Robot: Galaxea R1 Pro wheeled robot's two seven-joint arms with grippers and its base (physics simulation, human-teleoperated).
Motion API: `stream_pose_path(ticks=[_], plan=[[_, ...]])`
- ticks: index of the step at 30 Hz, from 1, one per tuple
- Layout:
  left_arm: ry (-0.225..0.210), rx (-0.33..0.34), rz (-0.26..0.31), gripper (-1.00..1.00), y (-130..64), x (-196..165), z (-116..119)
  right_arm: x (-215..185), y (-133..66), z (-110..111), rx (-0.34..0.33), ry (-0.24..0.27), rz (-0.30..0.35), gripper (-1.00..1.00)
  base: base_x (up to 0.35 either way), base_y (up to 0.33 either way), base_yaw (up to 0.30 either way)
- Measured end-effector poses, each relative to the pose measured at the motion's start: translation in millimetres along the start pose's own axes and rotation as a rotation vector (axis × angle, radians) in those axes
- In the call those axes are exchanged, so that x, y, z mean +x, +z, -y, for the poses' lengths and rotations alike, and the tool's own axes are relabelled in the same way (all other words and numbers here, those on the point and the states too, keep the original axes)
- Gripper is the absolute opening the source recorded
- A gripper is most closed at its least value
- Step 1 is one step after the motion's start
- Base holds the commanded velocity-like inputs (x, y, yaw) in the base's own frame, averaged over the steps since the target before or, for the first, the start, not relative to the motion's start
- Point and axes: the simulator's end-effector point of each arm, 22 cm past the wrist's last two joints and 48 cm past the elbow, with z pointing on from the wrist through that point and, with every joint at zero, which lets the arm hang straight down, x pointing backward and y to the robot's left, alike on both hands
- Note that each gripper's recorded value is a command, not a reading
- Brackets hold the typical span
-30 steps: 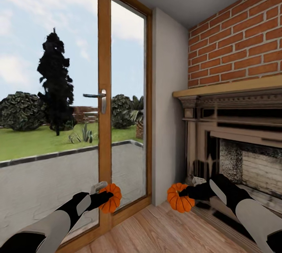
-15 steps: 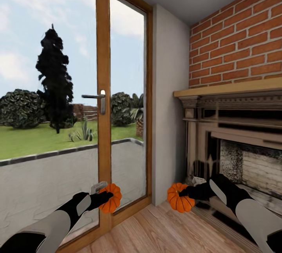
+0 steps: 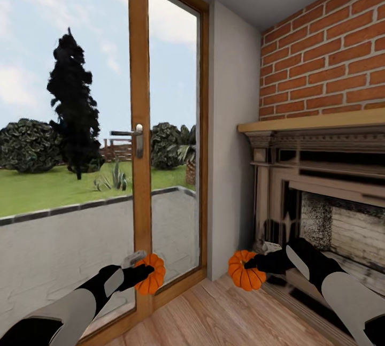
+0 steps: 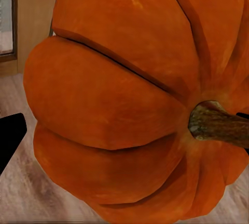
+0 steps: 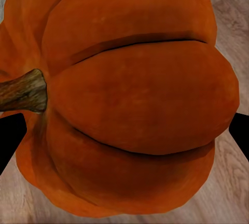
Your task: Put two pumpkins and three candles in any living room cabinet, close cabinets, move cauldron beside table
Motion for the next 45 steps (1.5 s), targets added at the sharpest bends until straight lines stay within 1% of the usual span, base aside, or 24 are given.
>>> stream_pose_path(ticks=[20, 32, 45], plan=[[-0.007, -0.011, -0.035, -1.00, -6.7, -18.2, 13.1, -23.6, -11.6, -6.0, 0.001, 0.012, -0.029, -1.00, 0.000, 0.000, 0.000], [-0.008, -0.013, -0.039, -1.00, -15.9, -35.5, 22.7, -40.4, -24.1, -12.2, 0.001, 0.014, -0.034, -1.00, 0.000, 0.000, 0.000], [-0.013, -0.020, -0.058, -1.00, -21.4, -46.9, 29.9, -53.5, -32.1, -16.0, 0.003, 0.022, -0.052, -1.00, 0.000, 0.000, 0.000]])
